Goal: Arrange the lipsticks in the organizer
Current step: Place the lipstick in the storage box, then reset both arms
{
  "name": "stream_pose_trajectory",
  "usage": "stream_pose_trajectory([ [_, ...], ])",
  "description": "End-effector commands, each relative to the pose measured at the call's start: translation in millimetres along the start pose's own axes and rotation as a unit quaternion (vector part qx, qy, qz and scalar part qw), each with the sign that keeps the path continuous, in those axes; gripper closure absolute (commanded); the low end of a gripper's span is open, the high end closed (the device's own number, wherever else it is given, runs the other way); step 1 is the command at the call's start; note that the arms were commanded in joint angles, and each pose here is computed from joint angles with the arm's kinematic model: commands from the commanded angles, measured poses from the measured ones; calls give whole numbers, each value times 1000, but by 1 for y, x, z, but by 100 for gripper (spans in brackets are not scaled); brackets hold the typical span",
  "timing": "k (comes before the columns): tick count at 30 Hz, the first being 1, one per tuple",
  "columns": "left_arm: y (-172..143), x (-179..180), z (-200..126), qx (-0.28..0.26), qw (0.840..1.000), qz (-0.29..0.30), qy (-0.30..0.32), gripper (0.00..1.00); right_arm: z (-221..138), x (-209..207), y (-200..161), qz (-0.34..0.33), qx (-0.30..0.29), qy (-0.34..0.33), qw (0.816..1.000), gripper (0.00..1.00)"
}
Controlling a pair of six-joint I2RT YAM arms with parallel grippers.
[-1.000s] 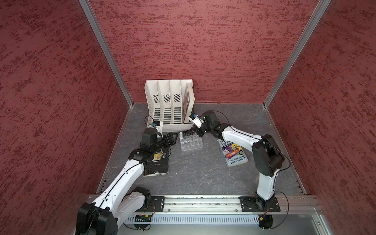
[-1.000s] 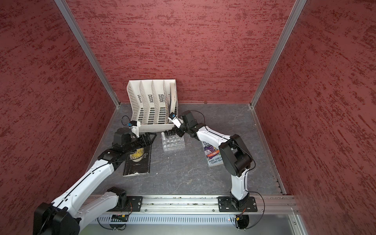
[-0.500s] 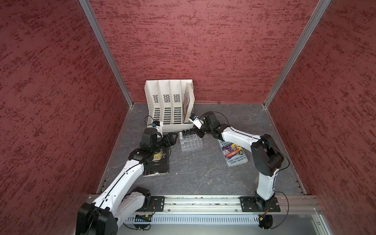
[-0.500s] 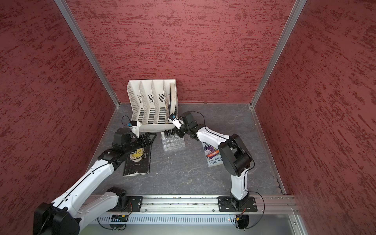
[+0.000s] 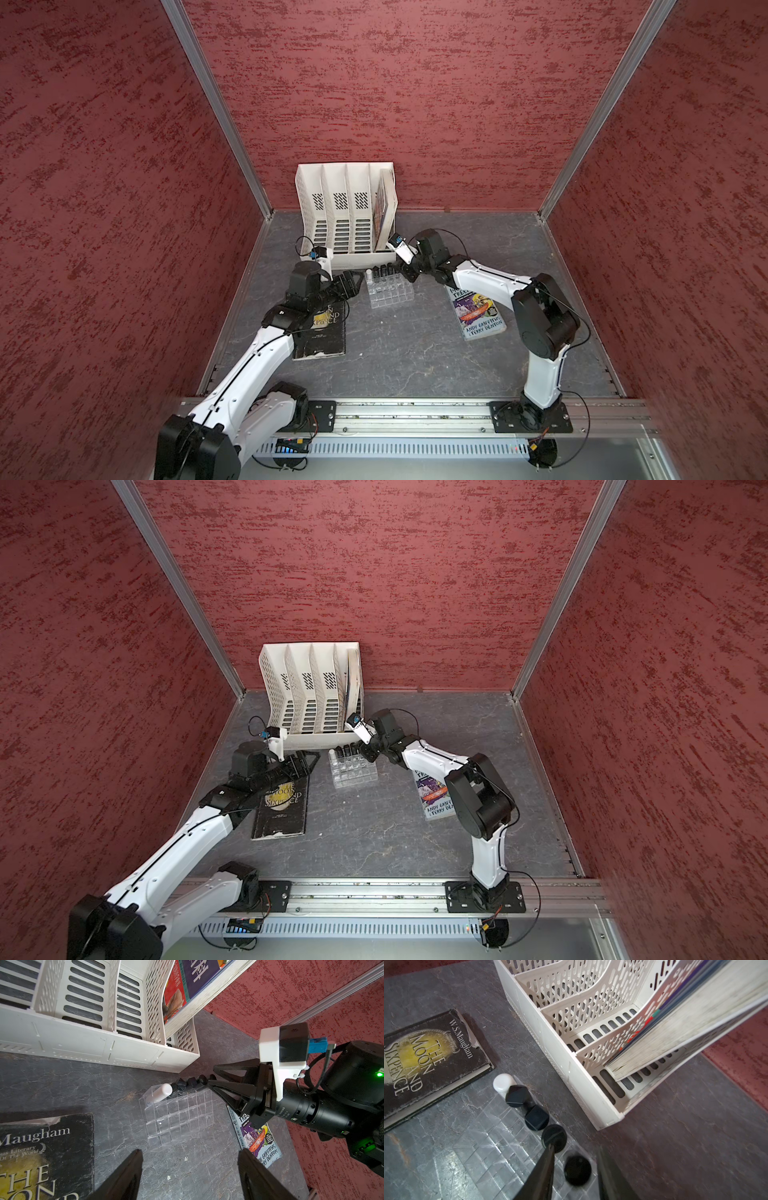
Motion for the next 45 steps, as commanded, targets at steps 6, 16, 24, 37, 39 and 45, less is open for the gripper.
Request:
stream_pose_trajectory([
  [6,4,1,-7,-26,1000,12,12,25,-32,-8,26,30,-59,-38,997,52],
  [16,-4,49,-36,-249,910,112,312,1,-145,-39,-12,307,-6,-315,898,25],
  [24,19,89,-13,-325,817,139,455,0,-225,-66,-103,202,-23,-549,811,2],
  [37,28,153,20,-302,908,141,254,0,-197,-90,-171,219,-116,-526,813,1],
  [39,27,147,31,-281,914,172,238,0,-197,-86,-183,226,-130,-523,811,1],
  [45,25,153,49,-253,919,181,242,0,-185,-89,-202,227,-148,-476,837,1],
])
Point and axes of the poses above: each gripper's point midway between its finger pads, its own z axis out along the fingers, its own x axis along the line the jaws close on, y = z × x, the point moved 9 cm from there along -z, back along the fingers, and after that the axes turned 2 degrees about -z, right-handed, at the moved point
